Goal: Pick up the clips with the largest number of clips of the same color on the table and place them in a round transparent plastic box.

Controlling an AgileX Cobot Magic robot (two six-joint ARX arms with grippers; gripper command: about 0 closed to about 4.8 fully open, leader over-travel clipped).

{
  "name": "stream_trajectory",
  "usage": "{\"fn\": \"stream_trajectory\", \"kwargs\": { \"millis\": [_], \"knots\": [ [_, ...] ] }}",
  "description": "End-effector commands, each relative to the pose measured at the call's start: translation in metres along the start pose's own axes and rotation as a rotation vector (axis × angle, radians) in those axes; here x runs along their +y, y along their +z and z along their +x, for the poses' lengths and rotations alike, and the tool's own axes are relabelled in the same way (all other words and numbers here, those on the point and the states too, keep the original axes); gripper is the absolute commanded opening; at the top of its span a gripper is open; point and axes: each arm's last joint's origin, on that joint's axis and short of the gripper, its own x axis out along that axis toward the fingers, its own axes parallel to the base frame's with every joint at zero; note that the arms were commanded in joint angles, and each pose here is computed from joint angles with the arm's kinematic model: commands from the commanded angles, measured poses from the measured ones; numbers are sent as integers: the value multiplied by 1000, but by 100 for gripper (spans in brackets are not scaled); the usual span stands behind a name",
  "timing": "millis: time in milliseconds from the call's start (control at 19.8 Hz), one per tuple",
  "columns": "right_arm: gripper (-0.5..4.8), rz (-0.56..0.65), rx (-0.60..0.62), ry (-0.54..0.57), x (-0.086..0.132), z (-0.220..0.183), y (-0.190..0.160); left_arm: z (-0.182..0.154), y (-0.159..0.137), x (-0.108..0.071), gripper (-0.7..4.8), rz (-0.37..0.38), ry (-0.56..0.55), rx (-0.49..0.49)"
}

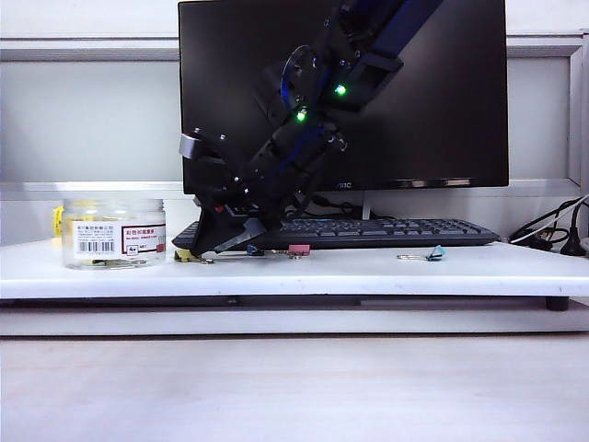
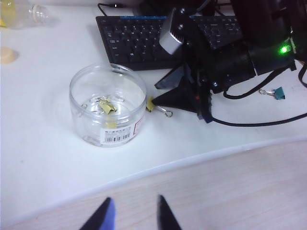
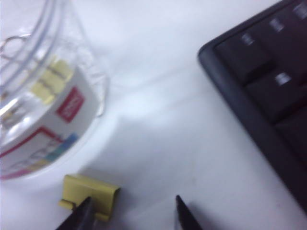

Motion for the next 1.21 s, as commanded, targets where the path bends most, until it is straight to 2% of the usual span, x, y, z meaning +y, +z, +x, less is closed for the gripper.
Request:
{"fn": "stream_trajectory", "kwargs": {
  "millis": [51,303,455,808,1010,1212],
  "knots": [
    [214,8,-40,17,2,-12,15,0,2,0,123,19,-1,-20],
    [216,61,-76,31,3,-23,30,0,2,0,123,21,-1,-19],
    [216,121,-39,55,5,-23,26,0,2,0,123,21,-1,-19],
    [217,140,14,85,25,-16,27,0,2,0,122,21,-2,-19],
    [223,121,42,-51,42,-9,33,0,2,0,122,21,-2,-19],
    [234,204,16,-154,44,-7,37,0,2,0,122,21,-3,-19]
  ]
}}
